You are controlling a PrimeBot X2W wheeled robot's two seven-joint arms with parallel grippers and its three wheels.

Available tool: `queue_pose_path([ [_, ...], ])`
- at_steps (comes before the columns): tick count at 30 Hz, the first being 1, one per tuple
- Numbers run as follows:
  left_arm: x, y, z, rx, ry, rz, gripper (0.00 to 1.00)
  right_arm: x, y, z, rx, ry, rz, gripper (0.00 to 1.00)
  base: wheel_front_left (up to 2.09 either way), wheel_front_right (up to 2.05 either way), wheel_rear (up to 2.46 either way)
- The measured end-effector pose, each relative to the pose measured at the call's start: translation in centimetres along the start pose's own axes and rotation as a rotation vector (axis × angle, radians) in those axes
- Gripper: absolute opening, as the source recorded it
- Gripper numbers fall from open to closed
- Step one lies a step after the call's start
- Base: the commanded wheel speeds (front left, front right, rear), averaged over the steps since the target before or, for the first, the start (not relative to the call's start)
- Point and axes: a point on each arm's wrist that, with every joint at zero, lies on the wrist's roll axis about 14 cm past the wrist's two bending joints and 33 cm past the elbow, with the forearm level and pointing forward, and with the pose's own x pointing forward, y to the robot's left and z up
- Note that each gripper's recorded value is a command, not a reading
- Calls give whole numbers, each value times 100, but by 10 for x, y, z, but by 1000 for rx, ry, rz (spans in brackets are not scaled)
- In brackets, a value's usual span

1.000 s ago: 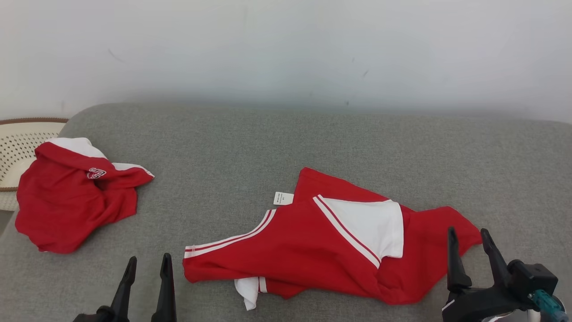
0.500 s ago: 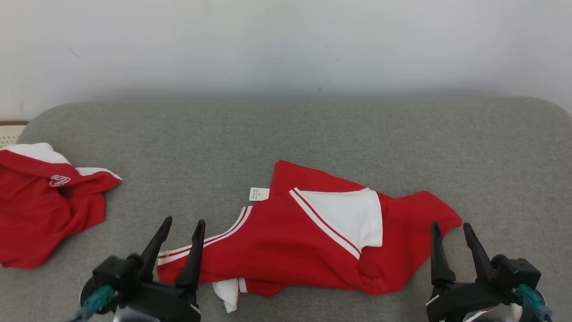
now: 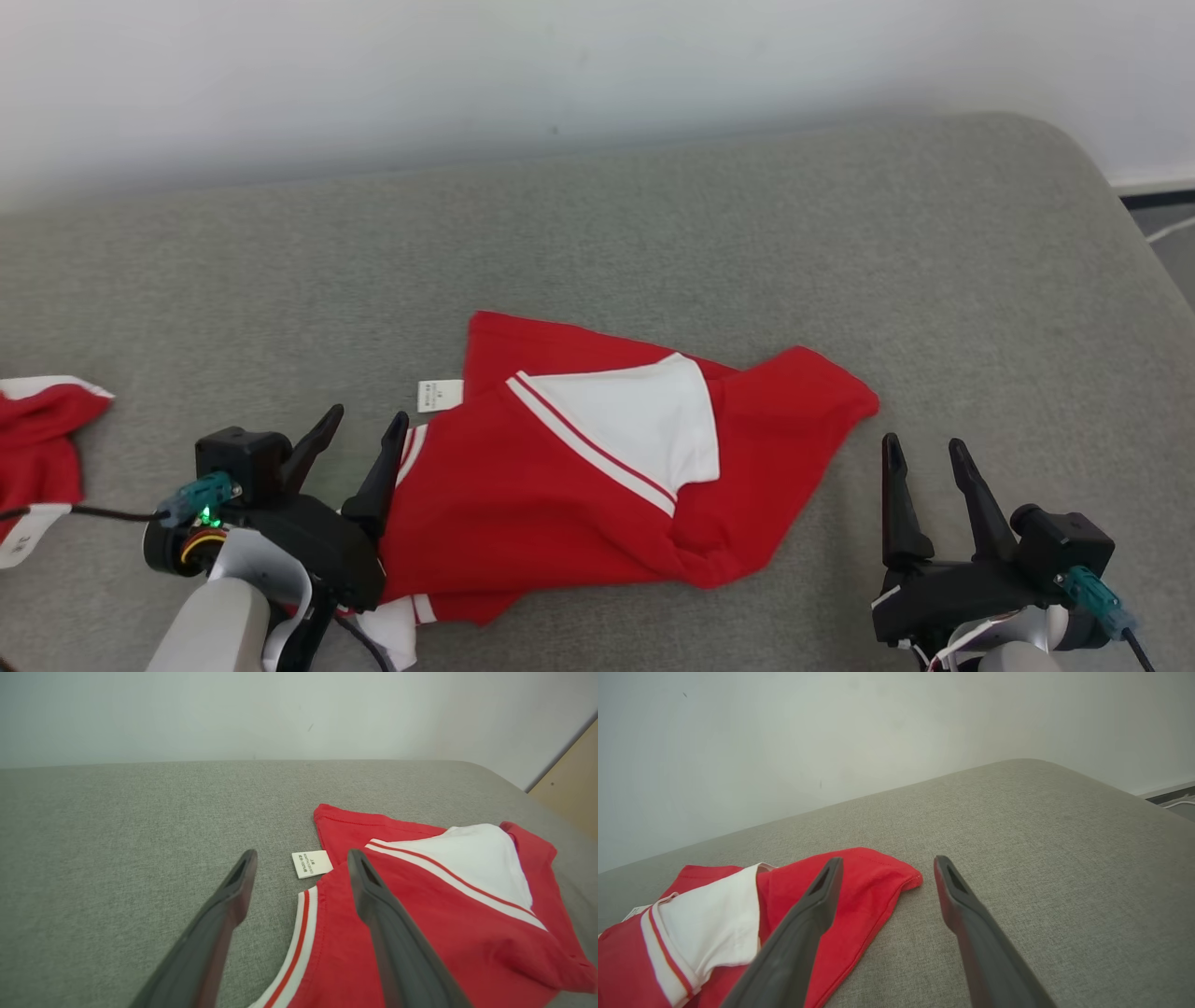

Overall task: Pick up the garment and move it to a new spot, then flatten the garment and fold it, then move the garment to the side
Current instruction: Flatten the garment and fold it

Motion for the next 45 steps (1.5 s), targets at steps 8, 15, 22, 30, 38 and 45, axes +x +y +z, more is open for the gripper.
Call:
queue_pose_path([
  [8, 26, -12, -43, -19, 134, -43, 100, -4, -20, -3, -7, 13, -62, 100, 0, 0, 0],
  [15, 35, -22, -60, -31, 181, -68, 100, -9, -30, -5, -9, 19, -93, 100, 0, 0, 0],
  [22, 35, -21, -63, -29, 198, -66, 0, -6, -27, -4, -12, 17, -81, 100, 0, 0, 0],
  [30, 39, -19, -31, 3, 45, -76, 0, -5, -22, -2, -15, 8, -67, 100, 0, 0, 0],
  [38, 33, -9, 44, 72, -201, -49, 0, -8, -13, -3, -10, 11, -42, 100, 0, 0, 0],
  [45, 3, -10, 110, 110, -382, -60, 0, -9, 5, -1, -4, 2, 8, 100, 0, 0, 0],
])
